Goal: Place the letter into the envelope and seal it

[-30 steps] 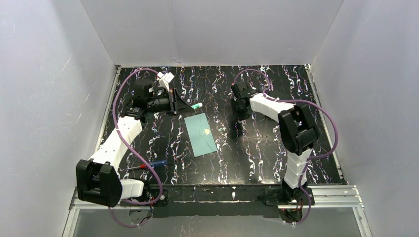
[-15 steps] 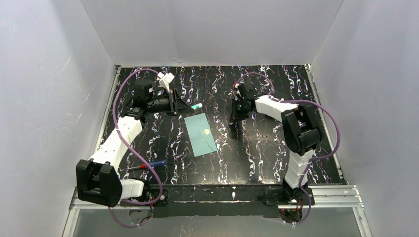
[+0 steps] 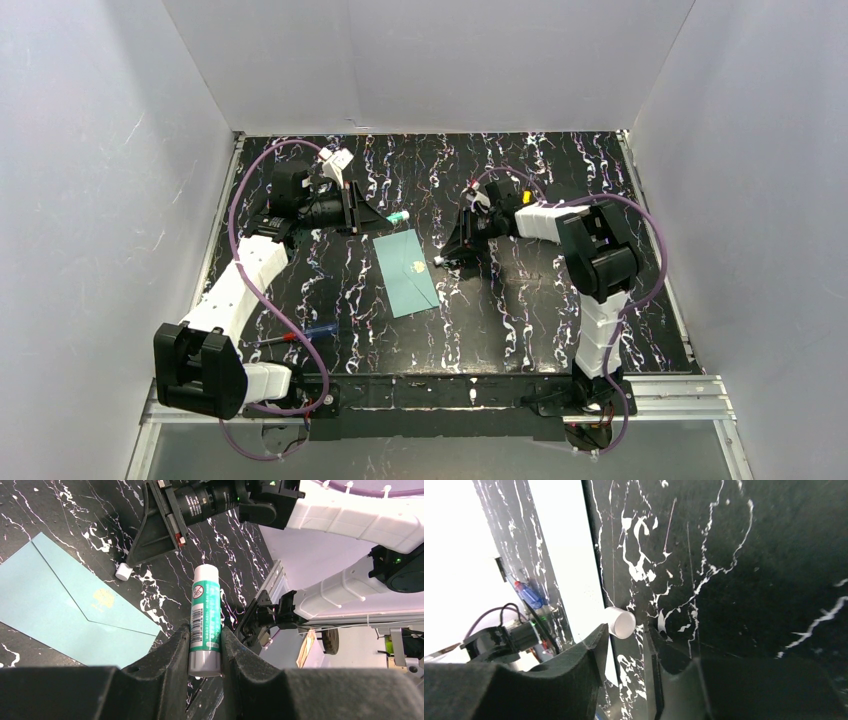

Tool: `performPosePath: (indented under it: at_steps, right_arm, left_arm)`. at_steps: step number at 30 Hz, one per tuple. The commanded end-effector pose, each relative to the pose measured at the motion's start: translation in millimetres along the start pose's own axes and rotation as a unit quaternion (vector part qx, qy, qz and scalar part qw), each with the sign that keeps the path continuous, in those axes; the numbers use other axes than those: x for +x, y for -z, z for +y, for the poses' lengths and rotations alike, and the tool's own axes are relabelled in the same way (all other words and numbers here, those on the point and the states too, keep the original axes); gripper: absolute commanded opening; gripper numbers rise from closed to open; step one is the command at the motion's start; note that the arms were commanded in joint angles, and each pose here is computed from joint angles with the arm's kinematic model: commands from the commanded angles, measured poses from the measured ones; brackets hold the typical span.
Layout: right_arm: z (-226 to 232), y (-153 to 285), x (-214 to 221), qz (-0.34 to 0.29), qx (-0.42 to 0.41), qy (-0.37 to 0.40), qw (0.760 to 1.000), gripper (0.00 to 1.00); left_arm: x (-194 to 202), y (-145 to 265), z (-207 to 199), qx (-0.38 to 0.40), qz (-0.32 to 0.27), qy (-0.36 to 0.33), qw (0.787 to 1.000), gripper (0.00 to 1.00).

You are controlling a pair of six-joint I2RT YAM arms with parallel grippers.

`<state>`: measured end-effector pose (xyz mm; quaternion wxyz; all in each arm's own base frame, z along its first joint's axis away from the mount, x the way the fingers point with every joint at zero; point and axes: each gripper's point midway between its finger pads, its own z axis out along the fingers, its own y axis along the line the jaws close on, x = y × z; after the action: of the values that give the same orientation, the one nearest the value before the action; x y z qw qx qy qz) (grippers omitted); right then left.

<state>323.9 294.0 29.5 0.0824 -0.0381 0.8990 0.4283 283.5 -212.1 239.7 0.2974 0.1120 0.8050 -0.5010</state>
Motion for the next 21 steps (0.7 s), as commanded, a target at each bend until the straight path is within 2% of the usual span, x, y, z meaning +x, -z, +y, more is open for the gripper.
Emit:
performPosePath:
  at_steps: [1,8,13,15,18,21]
  right_arm:
    - [-20,7,-14,-0.004,0.061,0.023,0.998,0.41]
    - [-16,17,-22,-0.025,0.085,0.046,0.995,0.41]
    - [21,33,-38,-0.078,0.109,0.136,0.982,0.45]
    - [33,41,-47,-0.110,0.143,0.174,0.968,0.48]
    - [57,44,-47,-0.124,0.168,0.258,0.943,0.50]
    - [69,35,-26,-0.059,0.168,0.384,0.906,0.52]
  left_arm:
    - [-1,4,-6,0.009,0.002,-0.009,1.000,0.00]
    - [0,4,-4,0.004,0.001,-0.008,1.000,0.00]
    - [-5,7,2,-0.026,-0.017,-0.017,0.999,0.00]
    - [-7,9,8,-0.050,-0.027,-0.015,0.998,0.00]
    - [-9,13,24,-0.102,-0.040,-0.008,0.994,0.00]
    - [-5,17,39,-0.142,-0.039,0.003,0.989,0.00]
